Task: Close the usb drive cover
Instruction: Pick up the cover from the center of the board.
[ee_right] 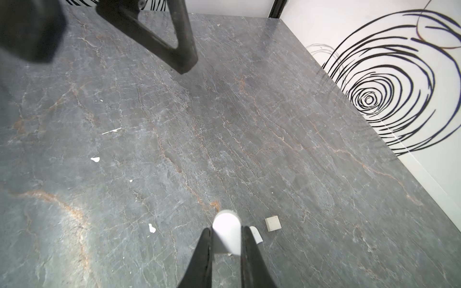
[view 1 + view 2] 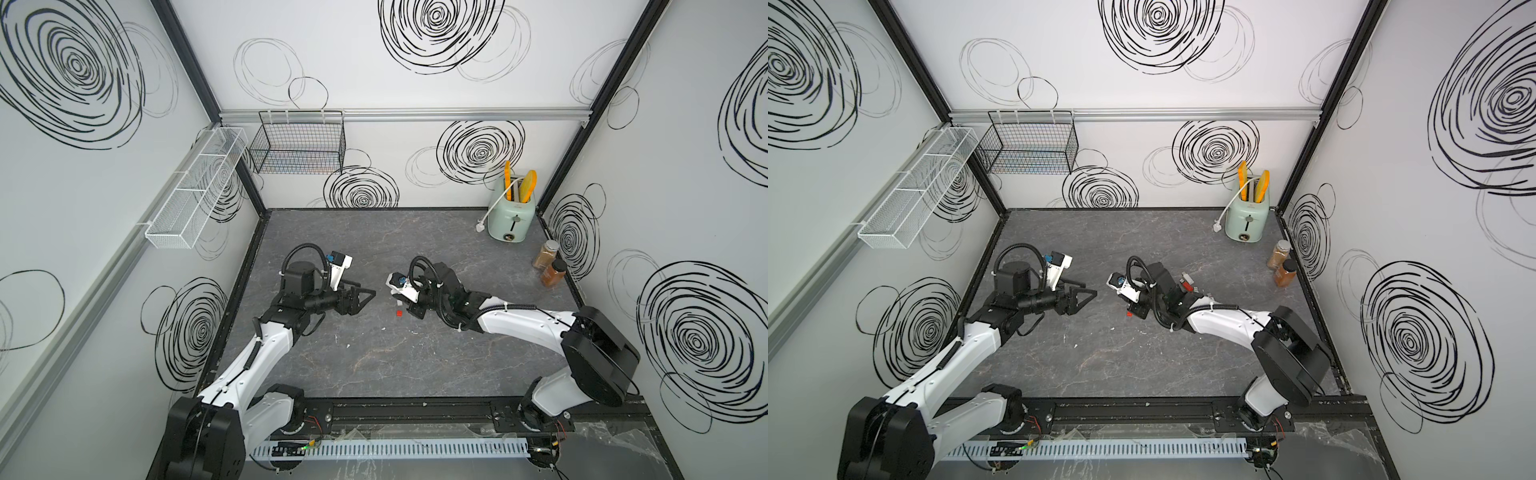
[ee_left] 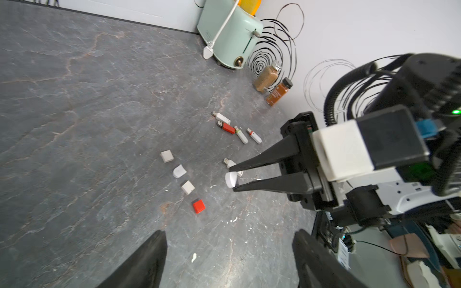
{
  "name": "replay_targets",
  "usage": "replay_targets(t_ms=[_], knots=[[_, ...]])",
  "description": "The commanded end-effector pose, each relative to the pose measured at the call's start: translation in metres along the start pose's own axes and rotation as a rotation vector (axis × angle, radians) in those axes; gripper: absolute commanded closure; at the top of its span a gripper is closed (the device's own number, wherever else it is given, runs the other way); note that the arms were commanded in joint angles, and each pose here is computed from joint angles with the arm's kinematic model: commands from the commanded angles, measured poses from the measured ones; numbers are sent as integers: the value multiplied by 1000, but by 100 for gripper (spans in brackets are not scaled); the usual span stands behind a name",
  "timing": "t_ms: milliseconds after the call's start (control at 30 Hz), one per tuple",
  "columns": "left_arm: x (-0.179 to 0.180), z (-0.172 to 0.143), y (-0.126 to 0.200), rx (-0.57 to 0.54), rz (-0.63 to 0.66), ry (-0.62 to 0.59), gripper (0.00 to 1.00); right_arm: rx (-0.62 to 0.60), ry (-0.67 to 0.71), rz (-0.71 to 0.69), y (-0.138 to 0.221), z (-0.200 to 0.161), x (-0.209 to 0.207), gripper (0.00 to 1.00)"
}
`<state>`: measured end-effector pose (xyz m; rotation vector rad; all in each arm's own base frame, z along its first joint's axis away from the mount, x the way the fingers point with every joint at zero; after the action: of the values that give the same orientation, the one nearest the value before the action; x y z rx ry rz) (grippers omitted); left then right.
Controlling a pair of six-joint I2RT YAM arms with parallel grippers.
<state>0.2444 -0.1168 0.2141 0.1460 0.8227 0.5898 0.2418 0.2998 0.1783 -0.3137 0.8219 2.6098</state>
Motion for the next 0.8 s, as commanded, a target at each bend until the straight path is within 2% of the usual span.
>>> replay_targets(t_ms=[0, 167, 333, 767], knots=[[-8, -4, -6, 28, -104, 21, 20, -138, 85, -10, 8, 19, 5, 94], [-11, -10, -18, 96, -129, 38, 26, -183, 131, -11, 9, 25, 17, 92], [-10, -12, -27, 135, -127, 51, 32, -178, 165, -13, 5, 28, 21, 92], [-6, -11, -41, 182, -131, 91, 49, -174, 201, 4, 0, 32, 29, 92]])
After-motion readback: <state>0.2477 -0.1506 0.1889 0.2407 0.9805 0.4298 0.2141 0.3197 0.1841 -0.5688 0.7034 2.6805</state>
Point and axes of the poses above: each gripper's point midway between its finger pads, its own y axis back along the fingers, its own x axis along the line the jaws close on, z = x × y, the point moved 7 cm from there along y, back along the fingers, and after that the axes turned 6 degrees about y, right-handed, at the moved point
